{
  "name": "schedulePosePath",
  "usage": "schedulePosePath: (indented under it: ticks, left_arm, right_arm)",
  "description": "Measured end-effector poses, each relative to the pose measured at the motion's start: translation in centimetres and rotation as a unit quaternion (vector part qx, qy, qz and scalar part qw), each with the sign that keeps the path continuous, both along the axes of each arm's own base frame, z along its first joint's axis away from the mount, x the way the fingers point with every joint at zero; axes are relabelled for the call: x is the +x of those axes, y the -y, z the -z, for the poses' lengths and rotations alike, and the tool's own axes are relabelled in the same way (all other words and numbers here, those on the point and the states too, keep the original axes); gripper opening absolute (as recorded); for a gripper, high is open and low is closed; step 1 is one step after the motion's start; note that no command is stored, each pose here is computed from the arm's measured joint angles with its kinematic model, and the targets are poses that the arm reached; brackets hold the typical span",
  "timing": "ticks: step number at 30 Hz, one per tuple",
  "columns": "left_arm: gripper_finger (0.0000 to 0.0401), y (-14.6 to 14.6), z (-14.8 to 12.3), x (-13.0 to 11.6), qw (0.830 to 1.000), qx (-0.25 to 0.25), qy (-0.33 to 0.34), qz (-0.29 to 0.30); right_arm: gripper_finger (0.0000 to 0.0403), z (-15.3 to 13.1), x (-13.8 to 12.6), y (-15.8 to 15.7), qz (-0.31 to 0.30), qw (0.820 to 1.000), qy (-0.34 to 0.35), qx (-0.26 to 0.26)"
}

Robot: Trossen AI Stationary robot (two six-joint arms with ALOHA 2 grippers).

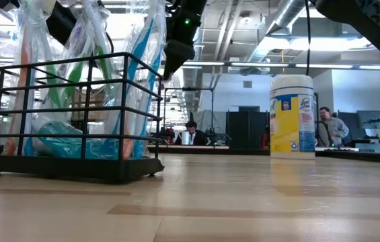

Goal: Pick & Place toothbrushing station
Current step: Put the purple toothbrush into the mesh organizer

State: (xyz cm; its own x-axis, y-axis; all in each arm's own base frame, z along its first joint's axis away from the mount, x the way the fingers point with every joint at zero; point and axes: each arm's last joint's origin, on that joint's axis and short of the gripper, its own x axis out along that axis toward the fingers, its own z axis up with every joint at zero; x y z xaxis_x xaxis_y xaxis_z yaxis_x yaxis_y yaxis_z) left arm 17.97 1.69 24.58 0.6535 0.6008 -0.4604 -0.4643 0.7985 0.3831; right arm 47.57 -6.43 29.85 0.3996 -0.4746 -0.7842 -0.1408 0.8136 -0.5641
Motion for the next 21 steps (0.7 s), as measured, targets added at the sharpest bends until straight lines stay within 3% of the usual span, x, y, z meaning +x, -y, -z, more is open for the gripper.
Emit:
schedulePosePath:
  ticks: [16,21]
  left_arm:
    - [0.0197,-1.1,2.4,1.6,0.996,0.013,-0.077,-0.042]
    - [0.0172,-1.5,2.5,1.5,0.995,0.012,-0.083,-0.053]
  right_arm:
    - [0.0002,0.0,0.1,-0.8,-0.011,1.0,-0.004,-0.003]
    - [0.0002,0.0,0.0,-0.8,-0.01,1.0,-0.006,-0.003]
